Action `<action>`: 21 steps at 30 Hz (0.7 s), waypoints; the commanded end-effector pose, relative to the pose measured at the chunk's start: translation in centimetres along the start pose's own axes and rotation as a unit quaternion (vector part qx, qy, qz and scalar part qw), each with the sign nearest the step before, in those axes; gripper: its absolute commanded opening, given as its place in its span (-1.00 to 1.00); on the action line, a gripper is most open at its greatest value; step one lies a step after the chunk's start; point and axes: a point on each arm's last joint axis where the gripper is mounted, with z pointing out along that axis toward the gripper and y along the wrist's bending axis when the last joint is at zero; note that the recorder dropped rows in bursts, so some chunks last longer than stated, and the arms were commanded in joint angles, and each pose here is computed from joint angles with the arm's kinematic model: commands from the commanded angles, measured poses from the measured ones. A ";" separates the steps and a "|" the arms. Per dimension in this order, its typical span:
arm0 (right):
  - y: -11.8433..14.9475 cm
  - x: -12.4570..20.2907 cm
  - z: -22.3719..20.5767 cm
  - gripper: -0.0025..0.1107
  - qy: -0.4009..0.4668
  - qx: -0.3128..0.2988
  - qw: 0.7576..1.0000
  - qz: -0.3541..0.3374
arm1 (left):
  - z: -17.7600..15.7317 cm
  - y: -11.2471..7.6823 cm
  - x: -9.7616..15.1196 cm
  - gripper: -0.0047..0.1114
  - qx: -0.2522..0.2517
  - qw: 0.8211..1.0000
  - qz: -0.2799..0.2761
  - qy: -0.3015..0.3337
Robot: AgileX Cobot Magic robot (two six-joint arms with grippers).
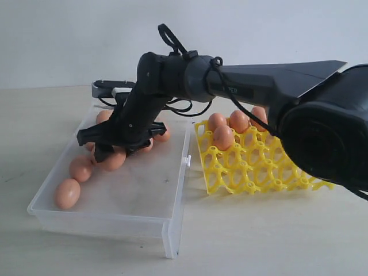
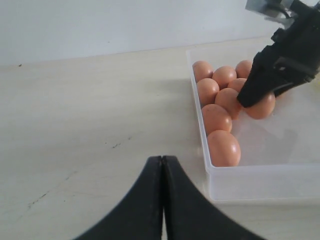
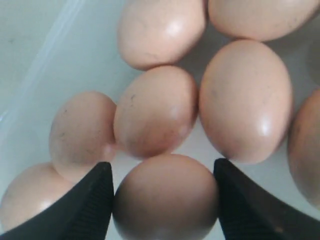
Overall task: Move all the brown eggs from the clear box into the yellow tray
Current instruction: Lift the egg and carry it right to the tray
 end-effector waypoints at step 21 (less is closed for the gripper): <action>0.2 9.7 -20.2 -0.96 -0.349 0.109 0.914 -0.176 | -0.1 0.0 -0.2 -0.92 -0.002 1.000 0.000 -0.010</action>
